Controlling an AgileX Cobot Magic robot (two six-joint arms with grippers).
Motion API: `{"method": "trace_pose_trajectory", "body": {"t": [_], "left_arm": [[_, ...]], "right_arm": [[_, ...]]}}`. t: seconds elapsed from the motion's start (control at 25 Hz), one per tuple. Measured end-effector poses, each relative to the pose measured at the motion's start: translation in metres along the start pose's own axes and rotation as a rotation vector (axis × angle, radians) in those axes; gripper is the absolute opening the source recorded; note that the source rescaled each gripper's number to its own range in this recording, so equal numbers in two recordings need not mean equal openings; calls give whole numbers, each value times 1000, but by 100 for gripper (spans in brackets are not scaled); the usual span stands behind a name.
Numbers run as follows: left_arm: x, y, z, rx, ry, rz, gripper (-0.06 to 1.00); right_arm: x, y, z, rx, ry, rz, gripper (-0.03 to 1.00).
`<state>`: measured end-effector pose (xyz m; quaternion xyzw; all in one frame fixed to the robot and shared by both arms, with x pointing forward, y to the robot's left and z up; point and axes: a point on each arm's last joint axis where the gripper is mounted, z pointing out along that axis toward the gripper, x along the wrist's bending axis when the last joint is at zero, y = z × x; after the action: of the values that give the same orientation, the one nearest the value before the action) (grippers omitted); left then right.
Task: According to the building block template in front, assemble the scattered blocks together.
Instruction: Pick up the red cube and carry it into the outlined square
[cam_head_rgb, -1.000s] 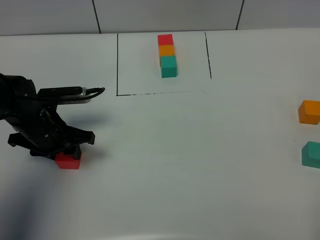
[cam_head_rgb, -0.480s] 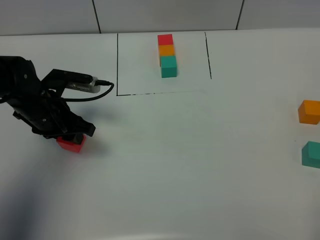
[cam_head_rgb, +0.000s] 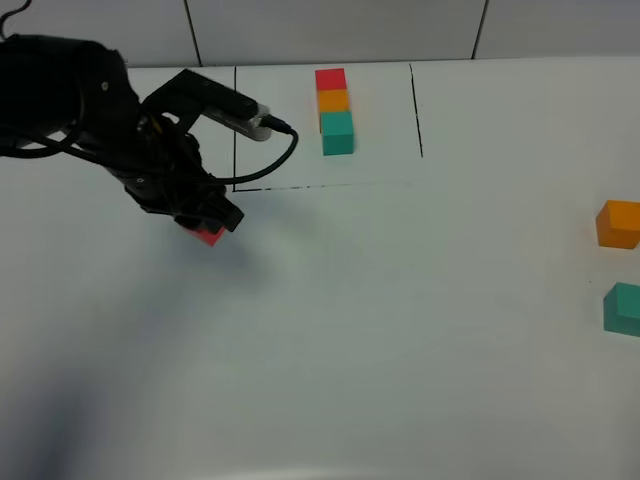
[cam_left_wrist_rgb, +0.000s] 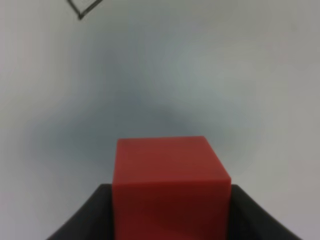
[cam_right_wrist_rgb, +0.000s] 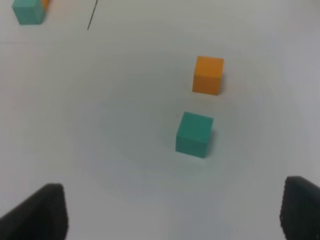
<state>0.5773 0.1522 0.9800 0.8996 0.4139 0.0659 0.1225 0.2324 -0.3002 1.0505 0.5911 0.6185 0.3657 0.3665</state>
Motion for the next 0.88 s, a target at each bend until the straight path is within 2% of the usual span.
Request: {"method": "trace_pose_trajectory", "body": {"t": [0.2, 0.52, 0.88], "left_arm": [[-15, 30, 6, 20, -21, 130, 1], [-41, 67, 26, 99, 3, 339, 1], [-58, 86, 52, 120, -37, 585, 1]], "right_arm": [[0, 0, 0, 0, 1, 0, 72], [0, 0, 0, 0, 1, 0, 72], [0, 0, 0, 0, 2, 1, 72]]}}
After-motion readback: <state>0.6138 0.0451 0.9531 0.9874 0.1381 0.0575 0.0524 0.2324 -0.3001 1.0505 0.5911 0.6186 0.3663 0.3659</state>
